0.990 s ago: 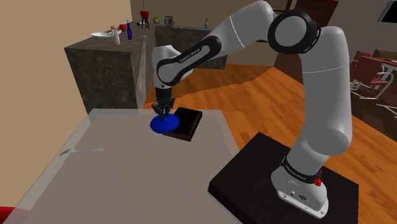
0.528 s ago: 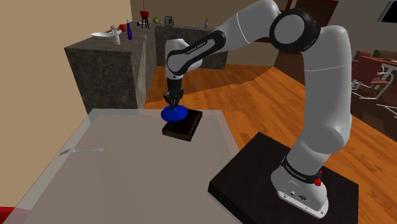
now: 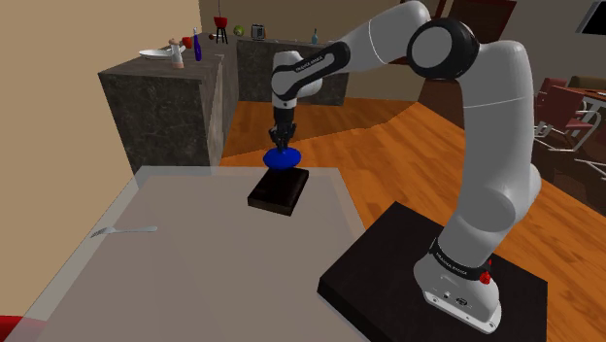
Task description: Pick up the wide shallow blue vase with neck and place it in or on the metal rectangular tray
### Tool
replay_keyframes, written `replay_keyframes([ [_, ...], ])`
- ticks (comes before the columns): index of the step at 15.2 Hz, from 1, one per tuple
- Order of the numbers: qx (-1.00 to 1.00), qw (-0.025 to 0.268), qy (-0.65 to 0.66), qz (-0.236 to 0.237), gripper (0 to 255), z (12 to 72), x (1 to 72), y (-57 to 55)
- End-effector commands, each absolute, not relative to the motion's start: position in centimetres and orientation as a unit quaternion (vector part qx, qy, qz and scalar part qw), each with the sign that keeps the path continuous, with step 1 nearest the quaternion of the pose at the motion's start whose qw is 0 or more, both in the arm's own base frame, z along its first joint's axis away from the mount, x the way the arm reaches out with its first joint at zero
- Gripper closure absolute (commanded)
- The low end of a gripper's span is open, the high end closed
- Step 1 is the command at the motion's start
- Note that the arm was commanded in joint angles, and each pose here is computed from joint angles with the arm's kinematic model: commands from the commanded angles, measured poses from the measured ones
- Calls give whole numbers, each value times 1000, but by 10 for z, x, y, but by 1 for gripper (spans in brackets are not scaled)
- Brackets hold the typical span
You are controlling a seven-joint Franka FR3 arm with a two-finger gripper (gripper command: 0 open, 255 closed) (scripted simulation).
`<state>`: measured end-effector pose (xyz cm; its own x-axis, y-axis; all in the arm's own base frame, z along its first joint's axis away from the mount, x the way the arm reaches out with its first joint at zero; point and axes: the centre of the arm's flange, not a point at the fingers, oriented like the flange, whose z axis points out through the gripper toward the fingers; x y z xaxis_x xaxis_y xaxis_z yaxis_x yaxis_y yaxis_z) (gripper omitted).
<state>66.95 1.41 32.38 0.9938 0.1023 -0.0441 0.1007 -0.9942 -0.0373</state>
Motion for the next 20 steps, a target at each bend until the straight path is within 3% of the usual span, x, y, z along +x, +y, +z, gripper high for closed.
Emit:
replay_keyframes([
  [1,-998,18,-51,23,255,328,672,-3],
  [20,-998,18,-51,23,255,228,672,-3],
])
